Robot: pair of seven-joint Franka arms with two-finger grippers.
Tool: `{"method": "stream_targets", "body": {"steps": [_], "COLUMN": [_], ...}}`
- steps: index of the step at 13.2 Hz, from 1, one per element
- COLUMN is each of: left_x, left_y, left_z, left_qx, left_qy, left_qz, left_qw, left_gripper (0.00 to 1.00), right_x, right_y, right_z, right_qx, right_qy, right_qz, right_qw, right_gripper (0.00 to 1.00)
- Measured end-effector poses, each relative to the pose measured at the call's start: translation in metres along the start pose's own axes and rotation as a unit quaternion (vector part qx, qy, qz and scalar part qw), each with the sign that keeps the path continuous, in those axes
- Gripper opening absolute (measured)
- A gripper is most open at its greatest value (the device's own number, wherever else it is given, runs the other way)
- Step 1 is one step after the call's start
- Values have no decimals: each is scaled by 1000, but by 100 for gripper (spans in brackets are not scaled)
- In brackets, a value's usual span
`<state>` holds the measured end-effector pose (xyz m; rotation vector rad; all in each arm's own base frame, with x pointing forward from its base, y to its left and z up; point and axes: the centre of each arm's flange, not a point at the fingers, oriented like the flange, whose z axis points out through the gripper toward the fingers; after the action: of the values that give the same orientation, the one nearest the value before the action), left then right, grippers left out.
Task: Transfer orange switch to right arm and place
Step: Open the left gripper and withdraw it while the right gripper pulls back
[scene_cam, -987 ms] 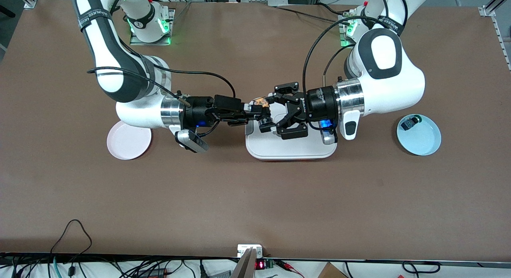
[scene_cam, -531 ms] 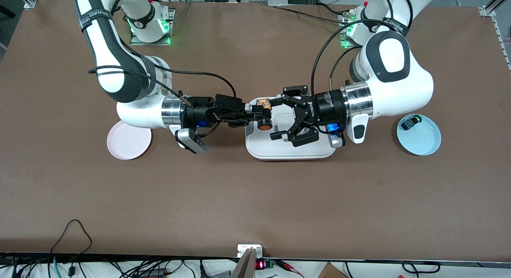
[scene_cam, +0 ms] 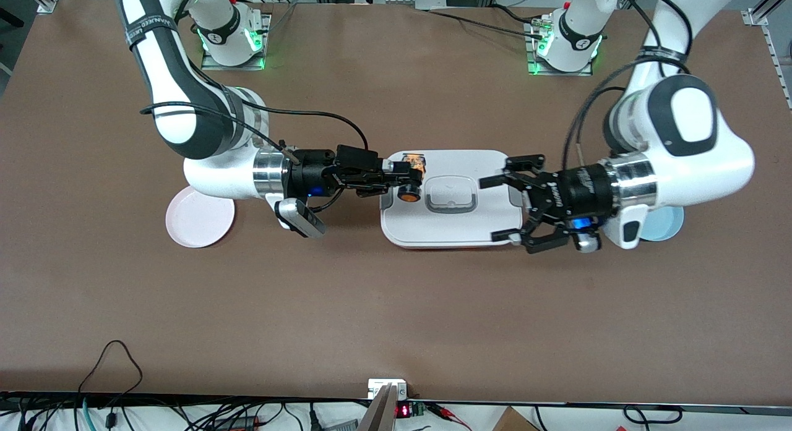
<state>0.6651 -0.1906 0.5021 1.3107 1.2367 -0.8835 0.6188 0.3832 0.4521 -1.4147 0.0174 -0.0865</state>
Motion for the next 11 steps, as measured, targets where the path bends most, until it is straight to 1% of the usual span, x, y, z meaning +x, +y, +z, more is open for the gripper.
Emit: {"method": "stream_targets", "body": {"steps": [1, 2, 3, 5, 7, 8, 9, 10, 11], "left_x": [4, 9, 16, 27, 28, 28, 28, 30, 31], "left_y": [3, 6, 7, 5, 0, -3, -5, -5, -6], "left_z": [-13, -27, -42, -69, -89, -100, -113, -128, -144], "left_qx": [5, 14, 30, 76, 125, 149, 166, 177, 190], "left_qy": [-2, 4, 28, 93, 150, 176, 199, 223, 248], "left_qz": [-1, 1, 9, 30, 65, 89, 109, 123, 135], "left_qw": [1000, 1000, 999, 992, 979, 969, 960, 951, 940], "left_gripper": [86, 86, 86, 98, 100, 100, 100, 100, 100], "right_x": [0, 0, 2, 10, 21, 26, 30, 33, 35], "right_y": [0, 1, 2, 6, 6, 7, 9, 12, 17], "right_z": [0, -1, -5, -25, -54, -71, -88, -105, -122], "right_qx": [-1, -4, -14, -53, -86, -105, -129, -161, -198], "right_qy": [-1, -2, -5, -16, -37, -53, -72, -93, -117], "right_qz": [-1, -4, -9, -28, -46, -55, -64, -74, -83], "right_qw": [1000, 1000, 1000, 998, 995, 992, 987, 980, 970], "right_gripper": [34, 34, 34, 34, 34, 34, 34, 34, 34]}}
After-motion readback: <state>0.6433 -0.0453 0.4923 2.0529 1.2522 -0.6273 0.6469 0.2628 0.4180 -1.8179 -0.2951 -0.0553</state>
